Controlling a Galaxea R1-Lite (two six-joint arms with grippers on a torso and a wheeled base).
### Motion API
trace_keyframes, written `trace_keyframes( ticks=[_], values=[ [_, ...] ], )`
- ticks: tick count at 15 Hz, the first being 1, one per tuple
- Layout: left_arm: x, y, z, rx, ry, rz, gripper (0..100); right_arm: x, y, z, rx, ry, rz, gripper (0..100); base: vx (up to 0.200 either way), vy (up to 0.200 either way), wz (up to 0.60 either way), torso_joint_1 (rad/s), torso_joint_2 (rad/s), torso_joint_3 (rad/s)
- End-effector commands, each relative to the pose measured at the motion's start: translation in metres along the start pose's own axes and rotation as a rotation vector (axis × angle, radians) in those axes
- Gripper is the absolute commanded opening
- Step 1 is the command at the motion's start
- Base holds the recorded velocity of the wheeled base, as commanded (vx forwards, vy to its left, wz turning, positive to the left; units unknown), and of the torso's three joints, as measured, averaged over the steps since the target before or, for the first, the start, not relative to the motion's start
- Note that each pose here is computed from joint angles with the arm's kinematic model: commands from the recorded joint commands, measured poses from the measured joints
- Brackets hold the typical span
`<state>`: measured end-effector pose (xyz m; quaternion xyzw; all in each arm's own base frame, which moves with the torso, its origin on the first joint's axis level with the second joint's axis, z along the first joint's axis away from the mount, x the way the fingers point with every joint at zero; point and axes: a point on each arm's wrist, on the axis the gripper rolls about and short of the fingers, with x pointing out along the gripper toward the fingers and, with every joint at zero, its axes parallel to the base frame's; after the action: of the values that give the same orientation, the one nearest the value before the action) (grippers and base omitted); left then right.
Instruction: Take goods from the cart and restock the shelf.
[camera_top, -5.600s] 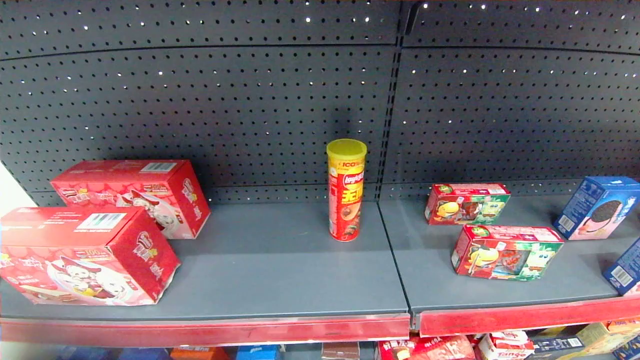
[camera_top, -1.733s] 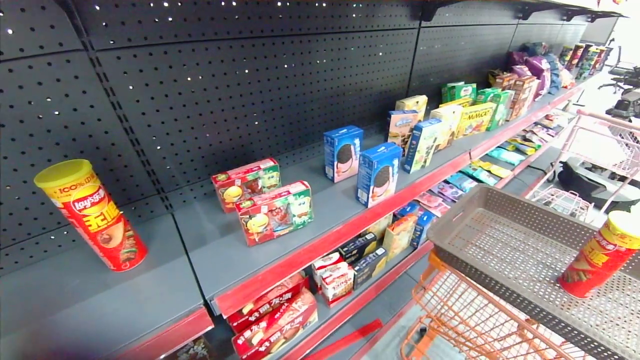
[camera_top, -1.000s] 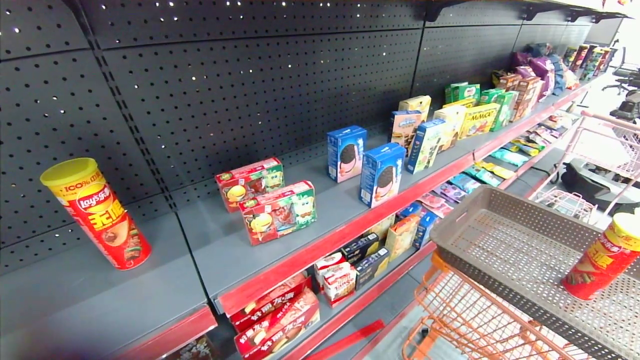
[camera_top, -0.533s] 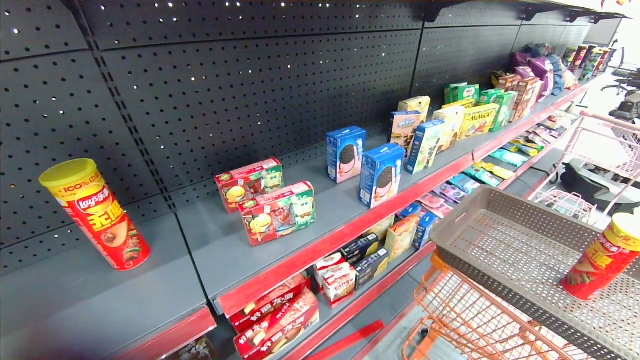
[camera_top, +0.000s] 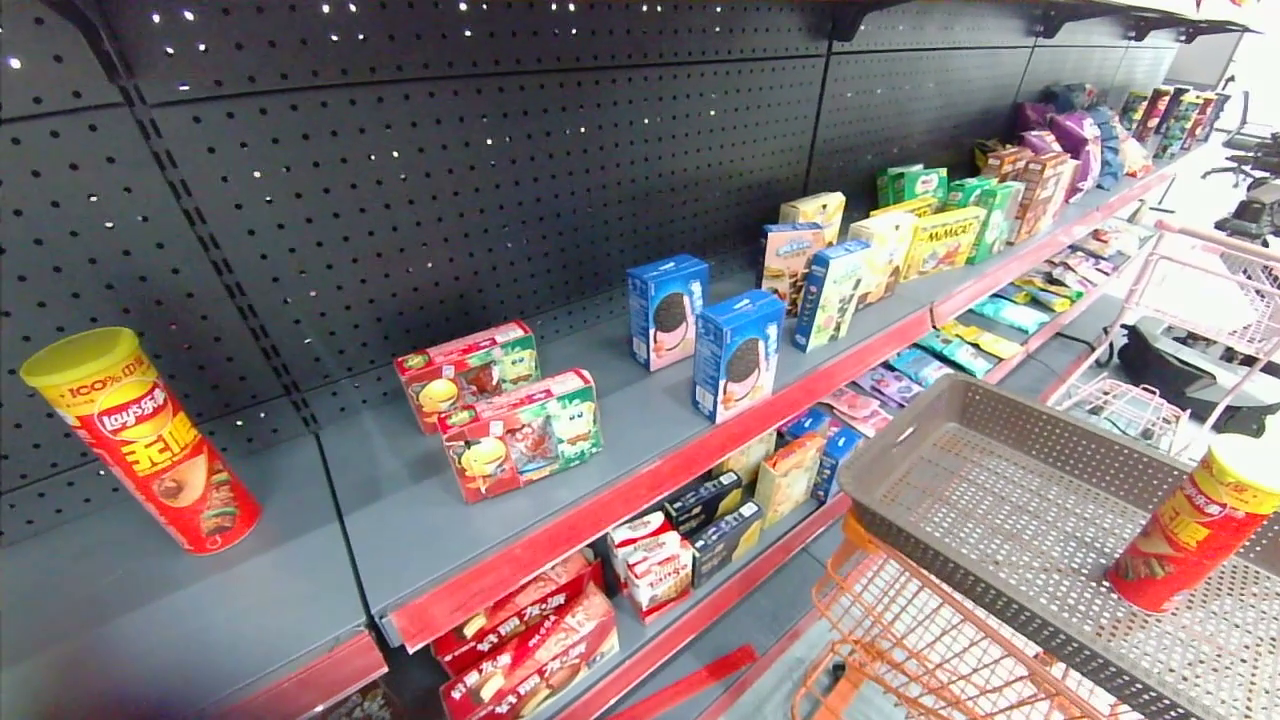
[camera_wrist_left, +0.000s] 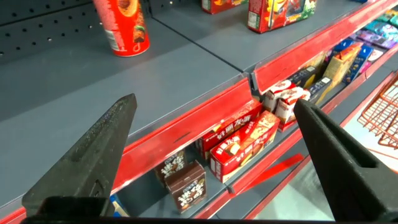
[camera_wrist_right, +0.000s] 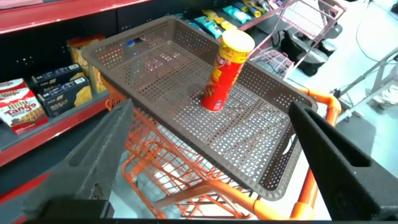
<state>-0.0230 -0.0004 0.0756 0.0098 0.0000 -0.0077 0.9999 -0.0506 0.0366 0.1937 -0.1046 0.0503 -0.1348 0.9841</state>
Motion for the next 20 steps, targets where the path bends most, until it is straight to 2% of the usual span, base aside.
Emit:
trace_keyframes(
  ticks=[1, 10, 12, 15, 20],
  values=[
    [0.0, 0.0, 0.0, -0.001, 0.001, 0.0, 100, 0.0, 0.0, 0.0, -0.001, -0.001, 0.005, 100, 0.0, 0.0, 0.0, 0.0, 0.0, 0.0],
    [0.0, 0.0, 0.0, -0.004, 0.001, 0.001, 100, 0.016, -0.002, -0.008, 0.024, 0.02, -0.019, 100, 0.0, 0.0, 0.0, 0.0, 0.0, 0.0],
    [0.0, 0.0, 0.0, -0.004, 0.001, 0.001, 100, 0.033, -0.007, -0.007, 0.113, 0.034, -0.1, 100, 0.0, 0.0, 0.0, 0.0, 0.0, 0.0],
    [0.0, 0.0, 0.0, -0.004, 0.001, 0.001, 100, 0.056, -0.014, -0.011, 0.185, 0.032, -0.147, 100, 0.0, 0.0, 0.0, 0.0, 0.0, 0.0],
    [0.0, 0.0, 0.0, -0.004, 0.001, 0.001, 100, 0.07, -0.014, -0.026, 0.216, 0.062, -0.081, 100, 0.0, 0.0, 0.0, 0.0, 0.0, 0.0]
  ],
)
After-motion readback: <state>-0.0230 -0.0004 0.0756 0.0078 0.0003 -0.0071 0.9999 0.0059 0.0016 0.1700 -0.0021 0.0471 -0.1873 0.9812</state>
